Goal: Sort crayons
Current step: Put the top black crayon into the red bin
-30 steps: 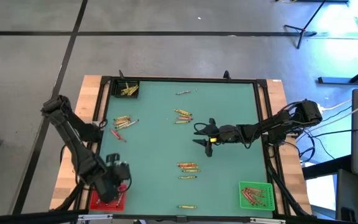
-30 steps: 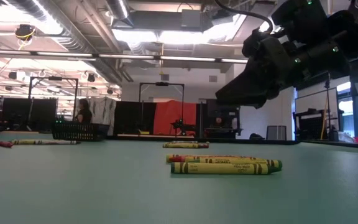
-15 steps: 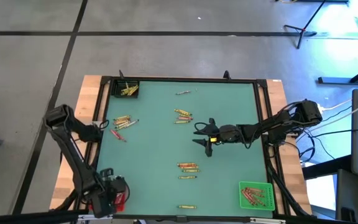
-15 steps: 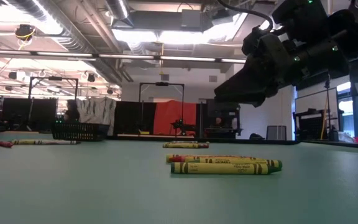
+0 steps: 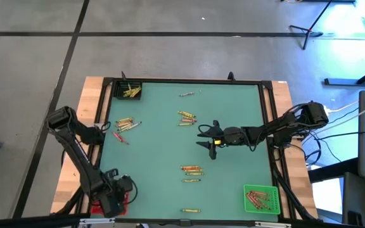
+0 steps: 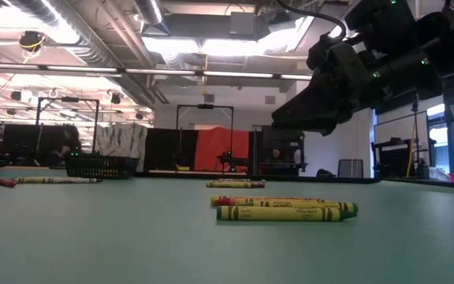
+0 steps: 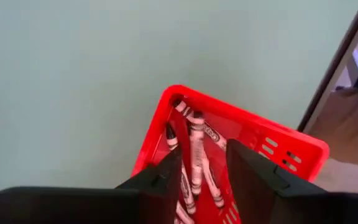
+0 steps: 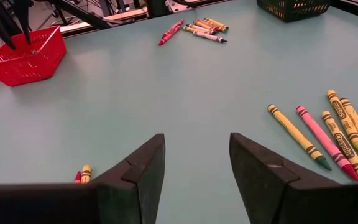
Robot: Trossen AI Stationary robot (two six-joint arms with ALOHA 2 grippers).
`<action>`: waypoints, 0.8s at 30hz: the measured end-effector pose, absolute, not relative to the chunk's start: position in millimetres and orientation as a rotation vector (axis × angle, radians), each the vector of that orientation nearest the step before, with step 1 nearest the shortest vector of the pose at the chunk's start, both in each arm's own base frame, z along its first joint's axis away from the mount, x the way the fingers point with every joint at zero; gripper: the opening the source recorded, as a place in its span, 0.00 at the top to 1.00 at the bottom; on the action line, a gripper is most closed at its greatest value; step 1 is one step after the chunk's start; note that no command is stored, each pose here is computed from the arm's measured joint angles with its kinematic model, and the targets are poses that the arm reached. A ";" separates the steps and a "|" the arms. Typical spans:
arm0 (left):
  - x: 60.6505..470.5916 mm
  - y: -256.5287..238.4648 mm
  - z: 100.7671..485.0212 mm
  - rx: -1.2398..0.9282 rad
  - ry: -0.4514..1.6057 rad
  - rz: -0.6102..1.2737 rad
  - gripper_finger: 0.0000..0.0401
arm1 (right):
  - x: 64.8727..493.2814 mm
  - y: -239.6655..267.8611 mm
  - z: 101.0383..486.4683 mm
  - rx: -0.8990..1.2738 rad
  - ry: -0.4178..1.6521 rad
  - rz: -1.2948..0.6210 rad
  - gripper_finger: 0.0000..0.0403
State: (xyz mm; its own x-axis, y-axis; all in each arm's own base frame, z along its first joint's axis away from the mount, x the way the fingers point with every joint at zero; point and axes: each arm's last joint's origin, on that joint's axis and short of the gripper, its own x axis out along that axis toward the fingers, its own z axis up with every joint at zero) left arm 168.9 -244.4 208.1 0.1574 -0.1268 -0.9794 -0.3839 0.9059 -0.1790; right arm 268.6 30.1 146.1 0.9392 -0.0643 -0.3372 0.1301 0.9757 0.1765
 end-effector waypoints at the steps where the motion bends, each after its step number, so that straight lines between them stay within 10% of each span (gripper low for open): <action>1: 171.0 -241.7 210.3 -0.441 1.418 0.183 0.72 | 268.6 30.1 146.1 0.198 0.337 -0.100 0.56; 24: 260.1 -109.5 246.1 -0.019 1.056 0.315 0.70 | 268.6 30.4 146.1 0.200 0.338 -0.091 0.56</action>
